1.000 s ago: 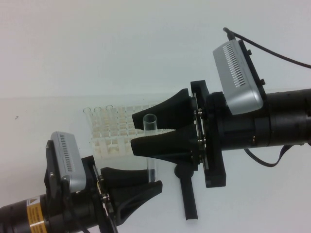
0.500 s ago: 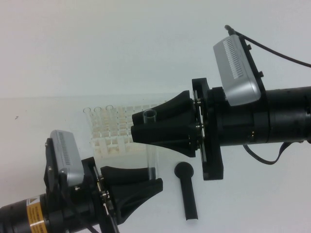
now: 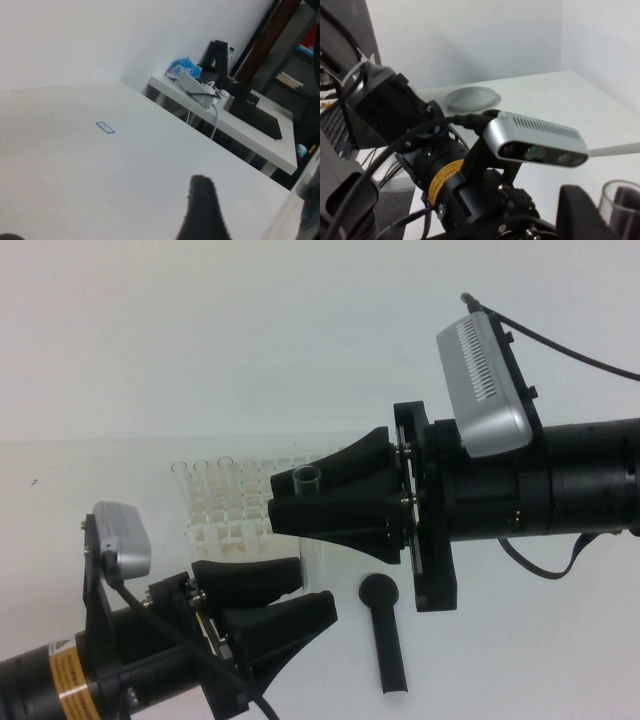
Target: Place the test tubes
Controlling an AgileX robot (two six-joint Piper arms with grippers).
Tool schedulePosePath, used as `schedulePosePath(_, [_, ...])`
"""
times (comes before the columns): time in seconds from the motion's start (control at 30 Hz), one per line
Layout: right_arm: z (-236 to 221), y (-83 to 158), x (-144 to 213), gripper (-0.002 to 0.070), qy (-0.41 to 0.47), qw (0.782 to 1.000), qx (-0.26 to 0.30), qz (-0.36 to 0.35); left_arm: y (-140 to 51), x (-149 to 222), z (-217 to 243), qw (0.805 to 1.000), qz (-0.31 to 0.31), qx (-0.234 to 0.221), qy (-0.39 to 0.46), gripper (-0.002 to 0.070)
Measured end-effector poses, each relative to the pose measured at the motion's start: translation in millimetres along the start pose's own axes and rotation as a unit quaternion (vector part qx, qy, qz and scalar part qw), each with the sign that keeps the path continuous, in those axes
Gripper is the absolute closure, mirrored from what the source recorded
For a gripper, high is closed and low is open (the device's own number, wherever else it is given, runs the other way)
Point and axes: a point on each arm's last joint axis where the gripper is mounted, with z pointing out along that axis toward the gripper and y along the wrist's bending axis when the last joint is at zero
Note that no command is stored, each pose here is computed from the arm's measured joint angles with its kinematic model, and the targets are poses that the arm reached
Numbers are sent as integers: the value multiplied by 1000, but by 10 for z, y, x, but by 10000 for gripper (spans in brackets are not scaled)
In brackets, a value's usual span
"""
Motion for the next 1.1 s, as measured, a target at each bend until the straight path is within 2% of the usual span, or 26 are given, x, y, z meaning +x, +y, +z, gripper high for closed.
schedulePosePath(0.1, [0,4,4,556,2,1000,-2,-5,-3,7,0,1000,1,2,4,216])
schedulePosePath(0.3, [-51,62,-162,556,-8,999,5,-35,-16,28,-1,1000,6,9,16,357])
schedulePosePath(0.5, [-202,185,-537,556,-32,993,53,-105,-1,33,-1,1000,5,1,18,441])
schedulePosePath(0.57, [-262,216,-624,556,-32,989,80,-123,3,27,0,1000,-1,-1,15,494])
schedulePosePath(0.67, [-337,258,-703,556,-25,983,112,-146,-6,17,0,1000,-10,3,9,615])
schedulePosePath(0.73, [-366,285,-728,556,-20,980,119,-157,-3,11,0,1000,-13,2,6,648])
schedulePosePath(1.1, [-404,307,-697,556,18,980,129,-150,38,-54,-2,999,-30,-20,-30,675])
